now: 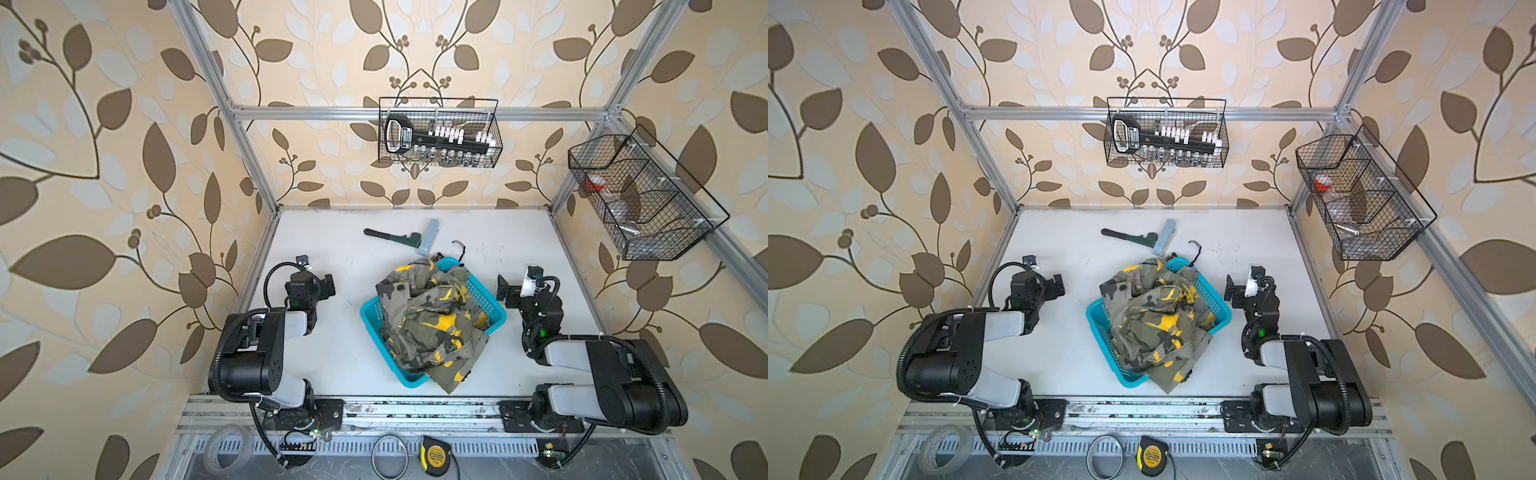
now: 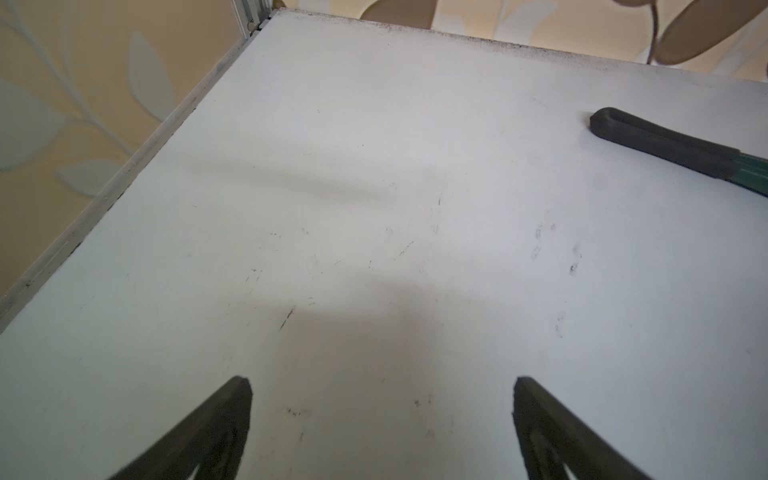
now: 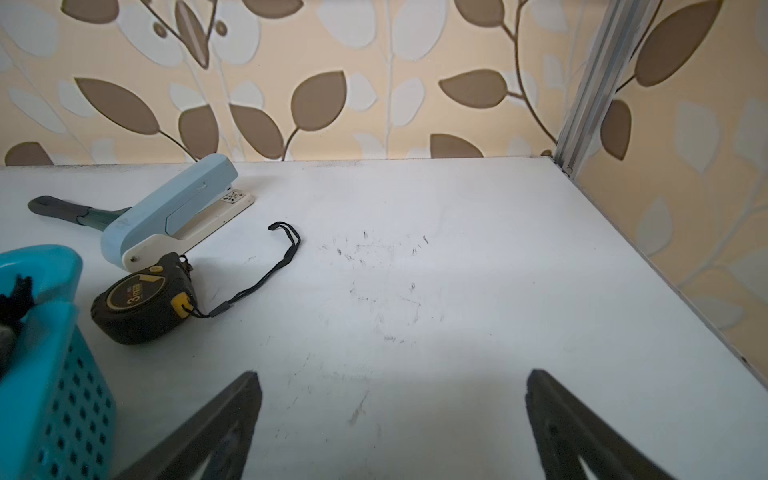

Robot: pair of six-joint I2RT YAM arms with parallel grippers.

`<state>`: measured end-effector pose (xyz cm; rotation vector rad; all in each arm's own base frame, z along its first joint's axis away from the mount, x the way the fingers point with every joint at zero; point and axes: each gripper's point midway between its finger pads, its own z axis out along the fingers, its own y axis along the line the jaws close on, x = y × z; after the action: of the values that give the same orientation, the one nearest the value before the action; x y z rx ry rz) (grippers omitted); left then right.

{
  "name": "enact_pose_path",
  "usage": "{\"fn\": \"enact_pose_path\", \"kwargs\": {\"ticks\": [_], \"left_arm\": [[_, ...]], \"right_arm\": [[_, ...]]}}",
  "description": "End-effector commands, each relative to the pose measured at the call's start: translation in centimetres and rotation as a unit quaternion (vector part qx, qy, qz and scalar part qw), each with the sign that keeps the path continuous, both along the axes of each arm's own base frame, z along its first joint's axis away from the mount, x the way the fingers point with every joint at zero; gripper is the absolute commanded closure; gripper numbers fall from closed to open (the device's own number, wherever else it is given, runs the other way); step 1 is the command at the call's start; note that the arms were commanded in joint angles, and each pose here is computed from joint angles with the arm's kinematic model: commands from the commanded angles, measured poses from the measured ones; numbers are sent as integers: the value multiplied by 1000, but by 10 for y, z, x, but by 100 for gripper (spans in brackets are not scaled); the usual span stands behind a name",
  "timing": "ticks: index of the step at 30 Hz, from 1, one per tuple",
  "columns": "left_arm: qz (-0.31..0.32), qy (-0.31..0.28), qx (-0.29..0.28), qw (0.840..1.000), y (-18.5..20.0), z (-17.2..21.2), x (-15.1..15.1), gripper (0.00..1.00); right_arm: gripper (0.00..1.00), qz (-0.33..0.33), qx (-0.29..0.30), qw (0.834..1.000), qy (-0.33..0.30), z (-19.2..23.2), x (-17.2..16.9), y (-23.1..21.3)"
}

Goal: Fold and stack the trousers

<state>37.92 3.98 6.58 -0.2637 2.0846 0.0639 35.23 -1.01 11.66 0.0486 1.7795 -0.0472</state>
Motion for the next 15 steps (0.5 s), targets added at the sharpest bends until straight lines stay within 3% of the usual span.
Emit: {"fn": "enact_pose_path", "kwargs": {"ticks": [1,15], "left_arm": [[-11,-21,2,1000,-5,10,6,1],[-10,-20,1,1000,-5,10,6,1]], "right_arm": [[0,10,-9,1000,-9,5,2,3],[0,9,-8,1000,-10,5,2,3]]}}
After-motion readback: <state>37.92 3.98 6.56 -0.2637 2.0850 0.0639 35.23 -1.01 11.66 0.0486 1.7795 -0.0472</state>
